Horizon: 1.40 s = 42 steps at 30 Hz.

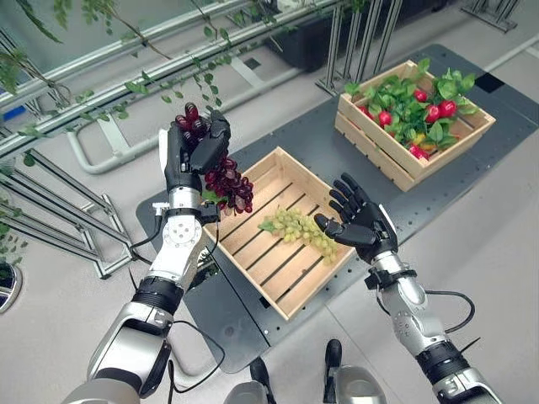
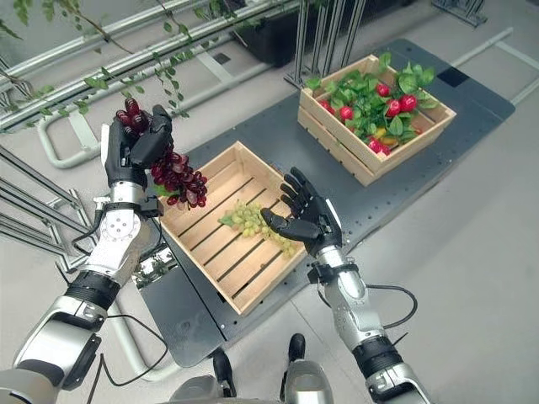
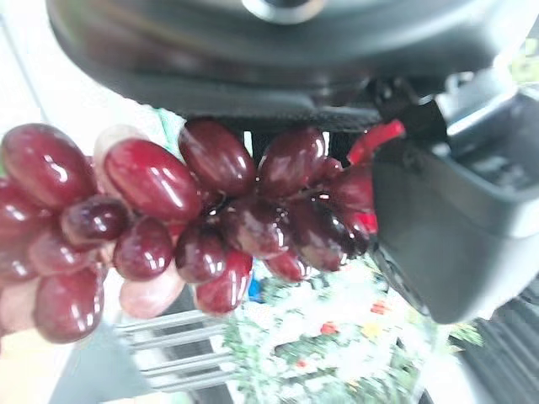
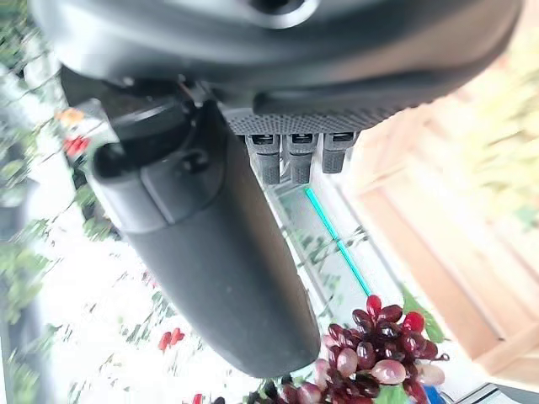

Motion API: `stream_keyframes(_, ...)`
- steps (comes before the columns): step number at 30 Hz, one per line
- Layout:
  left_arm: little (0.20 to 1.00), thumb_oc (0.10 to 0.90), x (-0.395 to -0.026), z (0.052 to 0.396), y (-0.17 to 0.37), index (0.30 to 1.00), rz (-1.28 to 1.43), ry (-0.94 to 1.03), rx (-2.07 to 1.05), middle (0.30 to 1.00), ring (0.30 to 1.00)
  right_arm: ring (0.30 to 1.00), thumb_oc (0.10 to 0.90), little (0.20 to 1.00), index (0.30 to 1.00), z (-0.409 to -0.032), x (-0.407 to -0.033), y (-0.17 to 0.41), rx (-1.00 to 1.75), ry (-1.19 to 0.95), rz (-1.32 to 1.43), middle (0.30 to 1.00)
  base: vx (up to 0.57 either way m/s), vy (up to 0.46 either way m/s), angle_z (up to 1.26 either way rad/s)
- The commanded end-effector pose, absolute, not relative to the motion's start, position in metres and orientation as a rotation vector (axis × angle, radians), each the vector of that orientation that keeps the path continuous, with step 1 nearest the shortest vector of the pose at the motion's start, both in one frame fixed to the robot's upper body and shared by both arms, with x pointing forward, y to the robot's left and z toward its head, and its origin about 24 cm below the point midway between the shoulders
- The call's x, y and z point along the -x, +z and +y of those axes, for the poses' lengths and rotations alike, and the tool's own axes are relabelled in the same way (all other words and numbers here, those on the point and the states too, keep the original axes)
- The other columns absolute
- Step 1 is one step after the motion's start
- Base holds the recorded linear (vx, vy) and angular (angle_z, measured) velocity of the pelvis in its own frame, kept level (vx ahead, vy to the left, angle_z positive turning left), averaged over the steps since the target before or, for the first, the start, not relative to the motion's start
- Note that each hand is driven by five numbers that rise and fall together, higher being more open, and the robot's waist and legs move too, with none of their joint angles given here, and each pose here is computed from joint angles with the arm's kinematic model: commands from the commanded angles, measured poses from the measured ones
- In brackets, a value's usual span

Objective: Pick up the fruits from the basket on one side to the basket on the other side

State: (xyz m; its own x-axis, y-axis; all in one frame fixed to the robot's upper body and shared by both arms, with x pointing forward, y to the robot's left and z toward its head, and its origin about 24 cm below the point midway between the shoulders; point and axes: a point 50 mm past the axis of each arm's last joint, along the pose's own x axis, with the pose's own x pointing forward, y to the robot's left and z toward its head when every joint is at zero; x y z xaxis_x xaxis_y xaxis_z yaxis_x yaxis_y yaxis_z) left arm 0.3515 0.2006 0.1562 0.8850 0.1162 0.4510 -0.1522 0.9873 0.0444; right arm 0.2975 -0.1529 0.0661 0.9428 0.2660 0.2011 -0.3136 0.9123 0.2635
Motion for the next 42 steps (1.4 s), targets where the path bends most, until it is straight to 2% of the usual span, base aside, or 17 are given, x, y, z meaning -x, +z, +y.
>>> stream_keyframes(1,0.3,0.4,-0.352,0.189,0.209,0.3,-0.666,0.03,-0.07,0.3,0.3,0.9,0.8,0.9,0.9,-0.126,-0.303,0.096,-0.25,0.441,-0.288,0.9,0.02,-0.012,0.03)
stream_keyframes(10,0.3,0.4,-0.346,0.15,0.239,0.3,-0.744,-0.183,-0.084,0.3,0.3,0.9,0.8,0.9,0.9,-0.106,-0.317,0.114,-0.203,0.488,-0.297,0.9,0.01,-0.016,0.09)
stream_keyframes(20,0.3,0.4,-0.336,0.108,0.241,0.3,-0.713,-0.442,-0.095,0.3,0.3,0.9,0.8,0.9,0.9,-0.078,-0.321,0.122,-0.223,0.569,-0.266,0.9,0.02,-0.014,0.07)
stream_keyframes(33,0.3,0.4,-0.32,0.079,0.244,0.3,-0.693,-0.671,-0.066,0.3,0.3,0.9,0.8,0.9,0.9,-0.063,-0.318,0.125,-0.259,0.595,-0.267,0.9,0.0,0.0,0.0)
stream_keyframes(41,0.3,0.4,-0.321,0.073,0.233,0.3,-0.634,-0.717,-0.07,0.3,0.3,0.9,0.8,0.9,0.9,-0.056,-0.316,0.14,-0.31,0.641,-0.327,0.9,0.0,0.0,0.0)
stream_keyframes(42,0.3,0.4,-0.321,0.073,0.232,0.3,-0.634,-0.717,-0.068,0.3,0.3,0.796,0.731,0.796,0.796,-0.056,-0.315,0.141,-0.314,0.653,-0.334,0.796,0.0,0.0,0.0)
